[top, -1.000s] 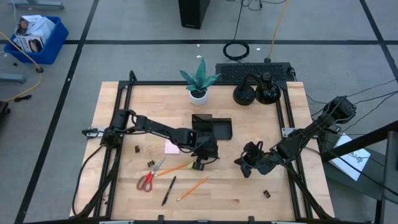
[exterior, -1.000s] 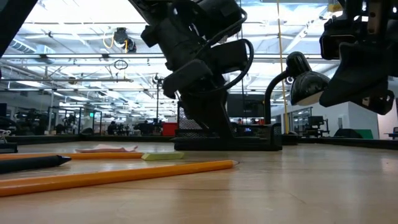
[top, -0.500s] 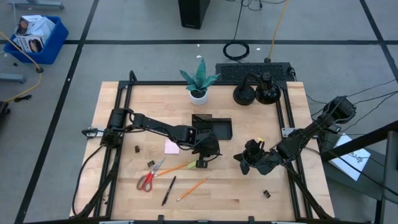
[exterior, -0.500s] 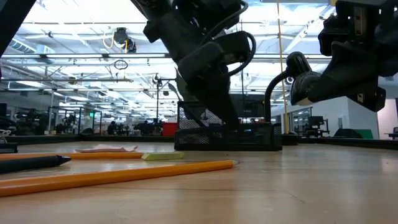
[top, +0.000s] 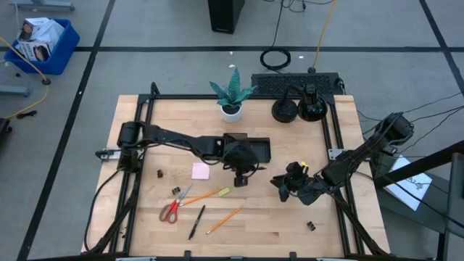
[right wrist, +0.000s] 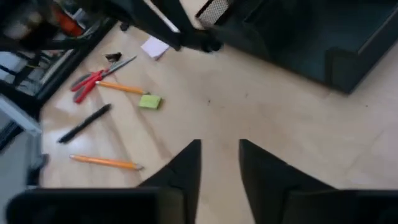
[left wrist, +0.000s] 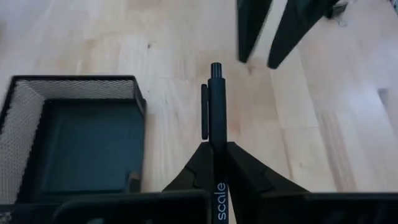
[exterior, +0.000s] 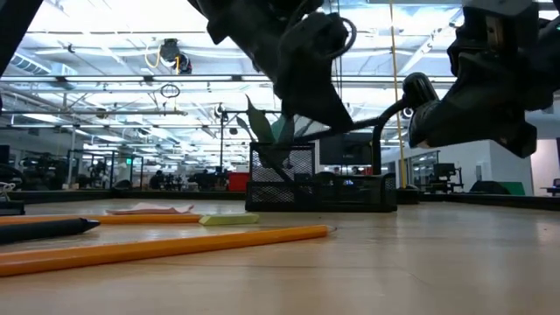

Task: Pick and place office supplies into organizer
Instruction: Put the black pen into the black desk organizer

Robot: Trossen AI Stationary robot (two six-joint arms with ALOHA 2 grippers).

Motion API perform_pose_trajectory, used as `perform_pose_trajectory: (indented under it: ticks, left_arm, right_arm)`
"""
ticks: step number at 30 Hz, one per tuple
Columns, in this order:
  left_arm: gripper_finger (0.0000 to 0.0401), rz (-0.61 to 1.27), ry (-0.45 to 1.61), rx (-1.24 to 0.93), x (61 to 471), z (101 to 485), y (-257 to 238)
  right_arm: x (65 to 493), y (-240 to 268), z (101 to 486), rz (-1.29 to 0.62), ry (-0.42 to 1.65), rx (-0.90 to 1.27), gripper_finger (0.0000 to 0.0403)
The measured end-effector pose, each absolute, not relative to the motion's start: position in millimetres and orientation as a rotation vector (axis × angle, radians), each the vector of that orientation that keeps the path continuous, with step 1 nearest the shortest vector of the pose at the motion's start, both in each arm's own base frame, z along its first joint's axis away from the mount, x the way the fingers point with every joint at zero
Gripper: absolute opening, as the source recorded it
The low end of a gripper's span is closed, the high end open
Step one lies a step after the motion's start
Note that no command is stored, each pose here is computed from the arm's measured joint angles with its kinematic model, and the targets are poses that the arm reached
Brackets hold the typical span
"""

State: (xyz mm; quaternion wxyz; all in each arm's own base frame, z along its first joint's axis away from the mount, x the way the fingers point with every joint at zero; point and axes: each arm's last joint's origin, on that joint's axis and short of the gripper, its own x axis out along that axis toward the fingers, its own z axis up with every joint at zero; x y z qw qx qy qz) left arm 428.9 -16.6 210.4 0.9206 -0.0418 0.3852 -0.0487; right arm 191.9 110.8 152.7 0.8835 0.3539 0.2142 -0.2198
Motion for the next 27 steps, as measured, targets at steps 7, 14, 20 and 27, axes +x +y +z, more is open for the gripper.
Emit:
perform_pose_trajectory:
  ticks: [7,14,20,27]
  left_arm:
    - [0.0015,-0.100,0.742,-0.111,427.7,222.6,-16.9]
    - [0.0015,-0.109,0.726,-0.174,427.8,226.3,-19.2]
    - [0.0017,-0.125,0.707,-0.182,426.2,232.3,-23.9]
    - [0.0019,-0.141,0.698,-0.210,426.9,233.3,-27.6]
  right_arm:
    - [204.2,110.1,152.9,-0.452,0.360,0.642,0.0224]
    - [216.0,105.6,144.8,-0.469,0.344,0.595,0.0276]
    - [224.5,105.8,143.4,-0.448,0.302,0.574,0.0279]
    - [230.7,100.8,153.5,-0.445,0.226,0.526,0.0279]
